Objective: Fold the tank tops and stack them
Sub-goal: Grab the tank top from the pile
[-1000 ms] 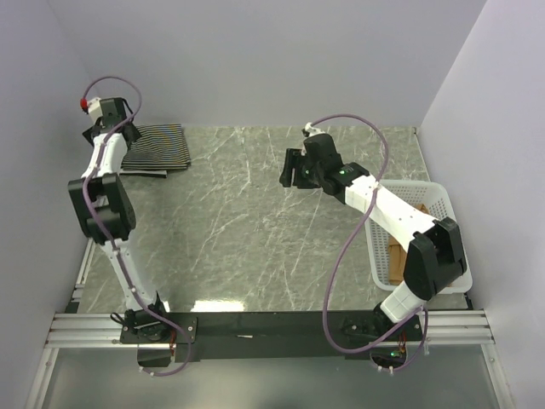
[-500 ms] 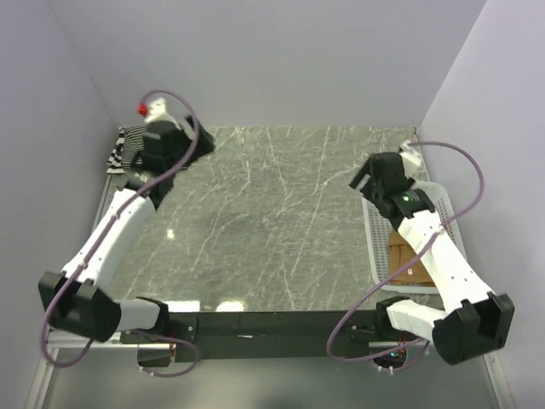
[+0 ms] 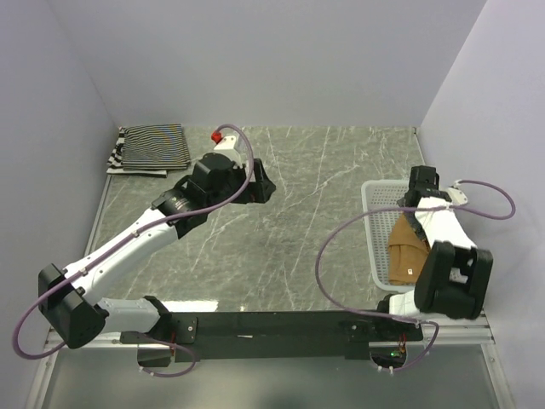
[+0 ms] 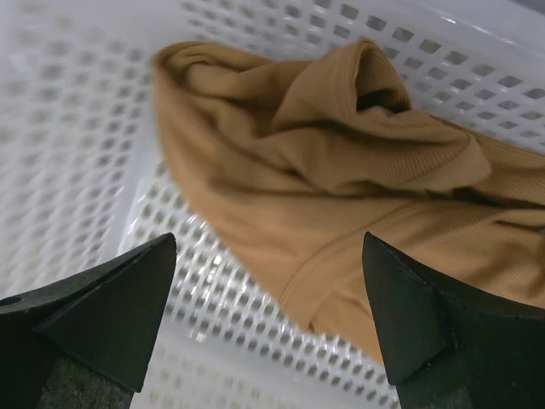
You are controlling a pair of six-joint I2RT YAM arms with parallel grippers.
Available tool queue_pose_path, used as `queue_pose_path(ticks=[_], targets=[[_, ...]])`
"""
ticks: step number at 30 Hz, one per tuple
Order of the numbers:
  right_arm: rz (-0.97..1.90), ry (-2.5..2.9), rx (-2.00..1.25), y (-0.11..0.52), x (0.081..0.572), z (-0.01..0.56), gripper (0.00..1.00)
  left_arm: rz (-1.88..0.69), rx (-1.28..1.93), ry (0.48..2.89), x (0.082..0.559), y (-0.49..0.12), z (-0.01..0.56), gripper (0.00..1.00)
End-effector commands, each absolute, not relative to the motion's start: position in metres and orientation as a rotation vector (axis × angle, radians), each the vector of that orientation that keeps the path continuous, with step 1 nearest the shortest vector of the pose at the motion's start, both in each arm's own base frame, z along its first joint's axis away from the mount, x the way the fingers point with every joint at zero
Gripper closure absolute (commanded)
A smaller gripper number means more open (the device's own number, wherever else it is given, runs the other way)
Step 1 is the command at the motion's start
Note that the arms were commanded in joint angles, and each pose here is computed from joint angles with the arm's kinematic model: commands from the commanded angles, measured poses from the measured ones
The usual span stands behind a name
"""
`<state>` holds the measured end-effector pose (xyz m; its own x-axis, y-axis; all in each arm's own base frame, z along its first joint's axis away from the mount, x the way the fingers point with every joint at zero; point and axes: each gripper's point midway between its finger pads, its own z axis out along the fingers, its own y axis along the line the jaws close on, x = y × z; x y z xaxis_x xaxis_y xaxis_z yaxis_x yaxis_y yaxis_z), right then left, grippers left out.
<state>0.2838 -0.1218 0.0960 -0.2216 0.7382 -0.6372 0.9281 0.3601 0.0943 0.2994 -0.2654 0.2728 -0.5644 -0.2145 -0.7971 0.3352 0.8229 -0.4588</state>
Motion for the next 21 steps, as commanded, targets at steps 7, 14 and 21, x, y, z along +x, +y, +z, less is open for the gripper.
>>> queue_pose_path(ticks=[7,14,21], targets=[[-0.427,1.982,1.596,-0.146,0.308,0.048,0.12,-0.728,0.174,2.061,0.293,-0.280,0.267,0.05],[-0.372,1.942,1.562,-0.144,0.308,0.069,1.00,-0.721,0.174,2.051,0.294,-0.278,0.271,0.08],[-0.225,1.820,1.369,-0.133,0.303,0.170,1.00,-0.729,0.129,1.981,0.288,-0.265,0.293,0.12]])
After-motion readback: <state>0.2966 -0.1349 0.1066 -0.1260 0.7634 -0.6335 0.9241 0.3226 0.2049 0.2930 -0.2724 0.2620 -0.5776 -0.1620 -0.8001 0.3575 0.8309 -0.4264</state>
